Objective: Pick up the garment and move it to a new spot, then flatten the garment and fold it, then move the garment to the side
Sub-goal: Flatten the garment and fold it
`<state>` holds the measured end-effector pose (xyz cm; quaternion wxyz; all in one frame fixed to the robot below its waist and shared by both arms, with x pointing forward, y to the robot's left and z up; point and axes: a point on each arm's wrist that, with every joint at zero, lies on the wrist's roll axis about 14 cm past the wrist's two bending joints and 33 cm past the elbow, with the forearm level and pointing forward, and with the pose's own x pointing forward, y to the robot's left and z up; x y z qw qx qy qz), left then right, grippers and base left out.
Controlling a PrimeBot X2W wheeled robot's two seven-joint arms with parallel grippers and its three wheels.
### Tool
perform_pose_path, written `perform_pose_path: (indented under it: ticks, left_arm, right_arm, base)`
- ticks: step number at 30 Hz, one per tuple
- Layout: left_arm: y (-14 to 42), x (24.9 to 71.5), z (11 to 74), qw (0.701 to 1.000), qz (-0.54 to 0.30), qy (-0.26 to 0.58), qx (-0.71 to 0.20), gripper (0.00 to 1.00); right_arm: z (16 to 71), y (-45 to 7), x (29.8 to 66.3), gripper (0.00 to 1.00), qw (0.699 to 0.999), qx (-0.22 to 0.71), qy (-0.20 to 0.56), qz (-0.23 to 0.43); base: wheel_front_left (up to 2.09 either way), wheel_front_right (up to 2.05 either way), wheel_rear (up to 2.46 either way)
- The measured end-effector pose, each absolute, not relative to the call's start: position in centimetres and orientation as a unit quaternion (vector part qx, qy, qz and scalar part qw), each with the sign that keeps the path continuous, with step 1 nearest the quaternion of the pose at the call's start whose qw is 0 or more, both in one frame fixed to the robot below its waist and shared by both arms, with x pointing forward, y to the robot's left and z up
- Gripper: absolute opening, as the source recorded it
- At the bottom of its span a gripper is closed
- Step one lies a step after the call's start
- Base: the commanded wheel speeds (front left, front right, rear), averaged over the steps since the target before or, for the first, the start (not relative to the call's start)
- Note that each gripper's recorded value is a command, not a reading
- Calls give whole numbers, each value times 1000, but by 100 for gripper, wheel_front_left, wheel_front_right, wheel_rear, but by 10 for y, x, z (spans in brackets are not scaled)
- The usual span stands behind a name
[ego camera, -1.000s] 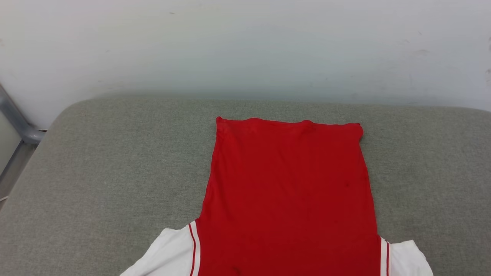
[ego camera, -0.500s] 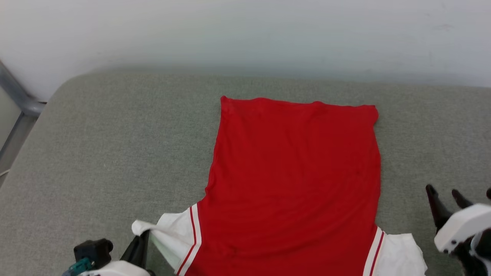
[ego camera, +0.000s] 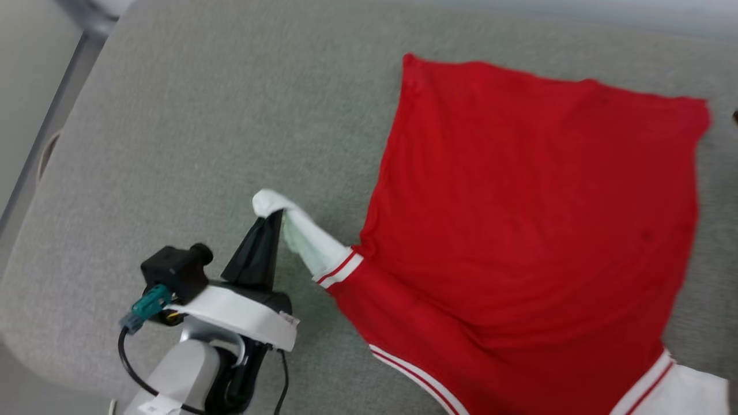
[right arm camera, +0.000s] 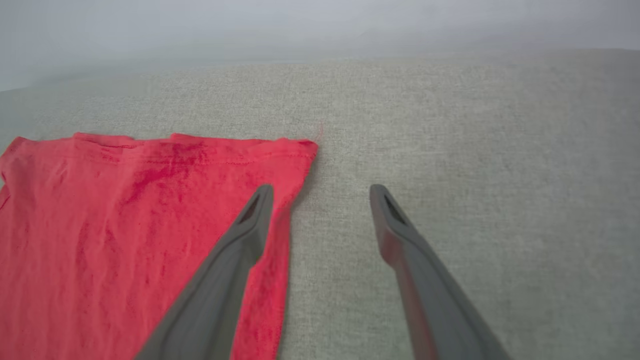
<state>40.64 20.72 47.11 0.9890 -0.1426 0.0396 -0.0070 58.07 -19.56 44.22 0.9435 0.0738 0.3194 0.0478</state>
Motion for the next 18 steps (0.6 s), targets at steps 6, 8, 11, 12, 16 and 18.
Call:
perform_pose_path:
  ticks: [6, 8, 11, 12, 16, 18]
  left_arm:
    - [211, 417, 459, 989, -2, 48, -143, 0]
    - [213, 418, 453, 988, 3, 55, -141, 0]
    - [216, 418, 447, 988, 9, 62, -140, 0]
    - [217, 417, 446, 988, 11, 63, -139, 0]
    - [219, 417, 441, 988, 16, 69, -141, 0]
    - [220, 417, 440, 988, 18, 69, -140, 0]
  right_arm:
    - [400, -158, 607, 100, 914, 41, 394, 84]
    - [378, -150, 605, 100, 899, 36, 427, 91]
    - [348, -144, 595, 100, 870, 33, 483, 96]
    - [344, -142, 593, 100, 863, 33, 495, 98]
    - [338, -143, 588, 32, 847, 37, 522, 96]
    - [339, -144, 587, 0, 845, 38, 525, 96]
  base:
    - [0, 0, 0]
    - [0, 0, 0]
    - [0, 0, 0]
    - [0, 0, 0]
    - [0, 0, 0]
    - [0, 0, 0]
